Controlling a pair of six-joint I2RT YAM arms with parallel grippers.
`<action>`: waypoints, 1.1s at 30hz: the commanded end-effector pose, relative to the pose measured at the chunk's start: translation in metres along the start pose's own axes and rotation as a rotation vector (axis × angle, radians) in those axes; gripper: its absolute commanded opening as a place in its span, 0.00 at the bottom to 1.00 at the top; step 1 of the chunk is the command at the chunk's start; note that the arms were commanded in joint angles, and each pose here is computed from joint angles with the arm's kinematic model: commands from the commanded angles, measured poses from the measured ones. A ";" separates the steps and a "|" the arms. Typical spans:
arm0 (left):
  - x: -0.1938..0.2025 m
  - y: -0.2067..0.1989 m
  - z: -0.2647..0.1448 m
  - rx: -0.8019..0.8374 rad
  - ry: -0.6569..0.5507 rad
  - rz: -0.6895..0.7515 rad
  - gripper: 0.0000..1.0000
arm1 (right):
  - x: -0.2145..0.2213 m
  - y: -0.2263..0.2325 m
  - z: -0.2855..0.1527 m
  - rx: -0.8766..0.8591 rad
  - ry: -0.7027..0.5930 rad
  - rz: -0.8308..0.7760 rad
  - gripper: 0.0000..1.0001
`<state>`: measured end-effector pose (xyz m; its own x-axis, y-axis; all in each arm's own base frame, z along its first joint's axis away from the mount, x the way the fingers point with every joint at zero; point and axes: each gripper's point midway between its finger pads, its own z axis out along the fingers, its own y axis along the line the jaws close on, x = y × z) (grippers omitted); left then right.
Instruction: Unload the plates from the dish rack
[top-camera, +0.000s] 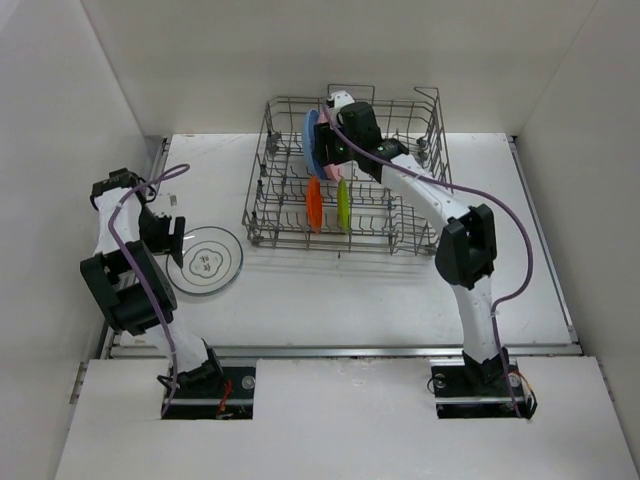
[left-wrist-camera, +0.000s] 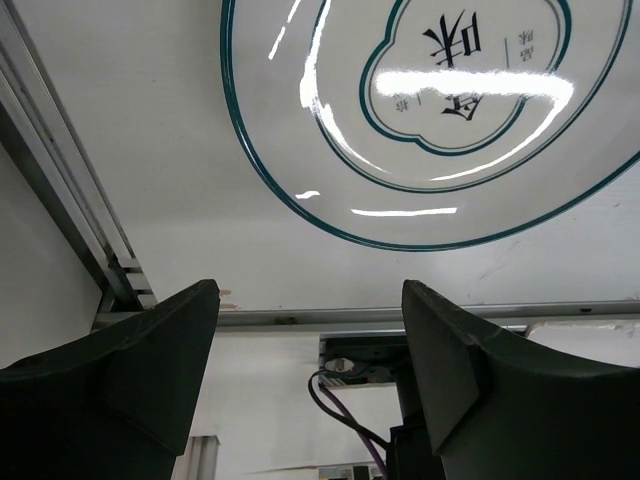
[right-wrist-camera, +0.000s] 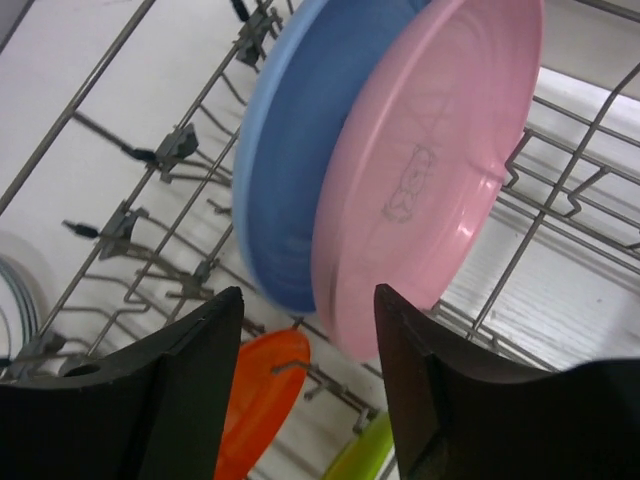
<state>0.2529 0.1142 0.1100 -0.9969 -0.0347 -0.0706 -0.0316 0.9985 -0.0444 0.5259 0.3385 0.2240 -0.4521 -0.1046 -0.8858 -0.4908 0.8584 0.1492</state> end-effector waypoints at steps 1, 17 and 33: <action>-0.006 -0.008 -0.026 0.014 -0.074 0.014 0.71 | -0.043 0.002 0.010 0.001 -0.146 0.041 0.60; -0.004 -0.015 -0.044 0.012 -0.138 0.002 0.71 | -0.062 -0.011 0.003 0.069 -0.220 -0.033 0.00; -0.007 -0.026 -0.060 0.050 -0.196 0.002 0.71 | -0.209 -0.002 -0.165 0.138 -0.692 -0.227 0.00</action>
<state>0.2584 0.0973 0.1455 -0.9783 -0.0513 -0.2005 -0.0324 0.9948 -0.0962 0.5163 0.3068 0.3735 -0.0174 -0.0584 -0.9981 -0.4696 0.8818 -0.0434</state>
